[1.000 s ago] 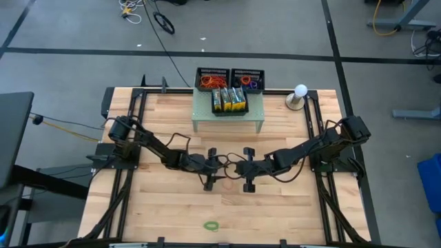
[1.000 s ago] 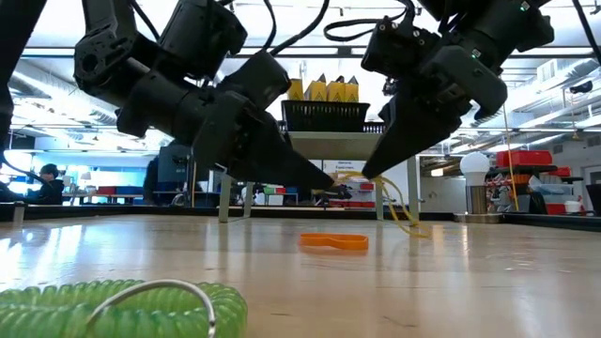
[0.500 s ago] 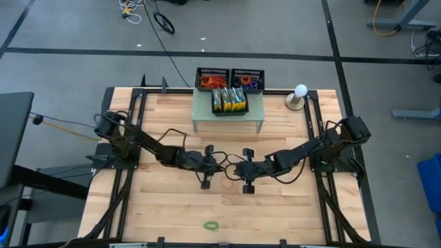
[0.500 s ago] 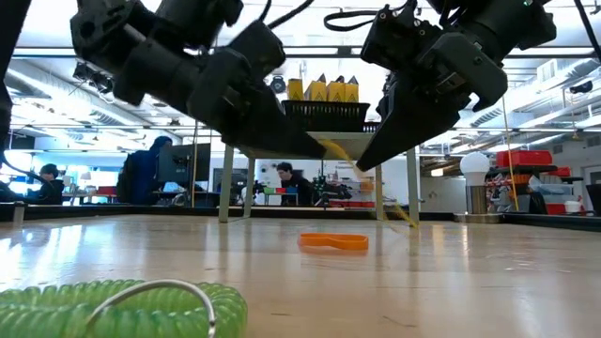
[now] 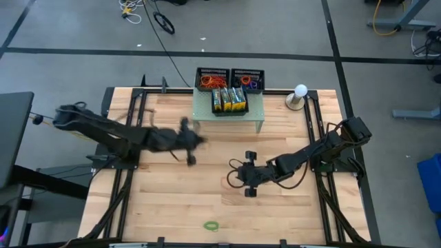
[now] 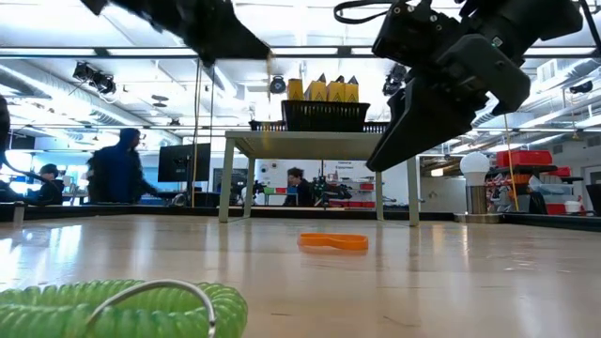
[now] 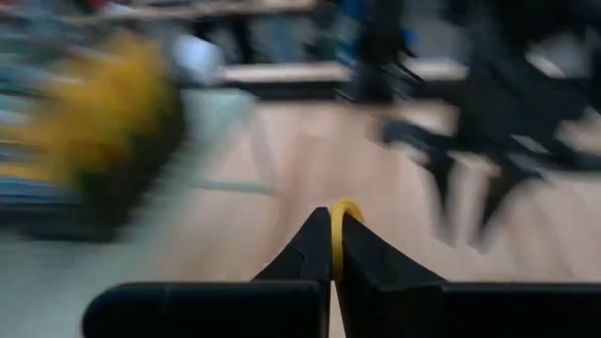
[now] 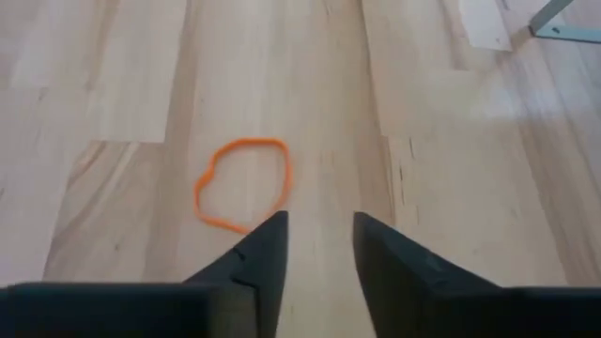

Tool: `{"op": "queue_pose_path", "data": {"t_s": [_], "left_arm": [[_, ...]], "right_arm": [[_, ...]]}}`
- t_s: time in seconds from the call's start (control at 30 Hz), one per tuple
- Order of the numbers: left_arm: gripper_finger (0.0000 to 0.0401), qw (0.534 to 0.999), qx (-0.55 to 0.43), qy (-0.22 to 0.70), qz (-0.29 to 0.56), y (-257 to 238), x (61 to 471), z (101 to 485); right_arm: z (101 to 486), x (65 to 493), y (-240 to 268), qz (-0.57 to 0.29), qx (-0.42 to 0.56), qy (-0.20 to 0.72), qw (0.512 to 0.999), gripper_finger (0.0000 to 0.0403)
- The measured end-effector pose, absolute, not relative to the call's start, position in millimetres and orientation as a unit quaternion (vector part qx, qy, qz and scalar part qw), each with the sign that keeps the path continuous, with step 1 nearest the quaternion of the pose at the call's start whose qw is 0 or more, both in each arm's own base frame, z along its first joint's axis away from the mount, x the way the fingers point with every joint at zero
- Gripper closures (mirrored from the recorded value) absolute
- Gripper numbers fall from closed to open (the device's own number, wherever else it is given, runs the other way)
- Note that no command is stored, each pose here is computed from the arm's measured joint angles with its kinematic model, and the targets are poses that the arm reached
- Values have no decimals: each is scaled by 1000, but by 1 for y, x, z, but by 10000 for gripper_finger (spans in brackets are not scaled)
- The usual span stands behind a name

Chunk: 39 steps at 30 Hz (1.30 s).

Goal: Pick & Place Office Desk Supplies
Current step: Put the yellow rubberband into the top left black bin

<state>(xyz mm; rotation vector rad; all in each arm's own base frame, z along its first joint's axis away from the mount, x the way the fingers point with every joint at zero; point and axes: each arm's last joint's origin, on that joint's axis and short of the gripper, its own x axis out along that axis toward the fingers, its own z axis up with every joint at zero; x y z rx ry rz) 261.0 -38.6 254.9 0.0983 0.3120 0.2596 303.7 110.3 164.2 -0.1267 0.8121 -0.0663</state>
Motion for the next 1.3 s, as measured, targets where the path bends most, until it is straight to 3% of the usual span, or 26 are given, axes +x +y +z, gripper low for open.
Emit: {"op": "queue_pose_path", "data": {"t_s": [0.27,0.4,0.57,0.77,1.07,1.3], "left_arm": [[396,955,39,102,276,36,224,324],[396,941,48,73,326,82,221,359],[396,948,11,57,313,142,231,379],[395,952,-38,93,288,194,254,363],[389,935,-68,153,312,217,266,332],[329,917,-71,220,324,214,261,321]], "right_arm": [[164,304,110,-31,-65,395,916,392],[164,305,108,-30,-72,394,916,385],[165,305,106,-30,-76,394,916,385],[165,305,106,-26,-86,394,915,398],[165,306,107,-25,-86,393,915,393],[166,307,107,-23,-85,382,920,391]]}}
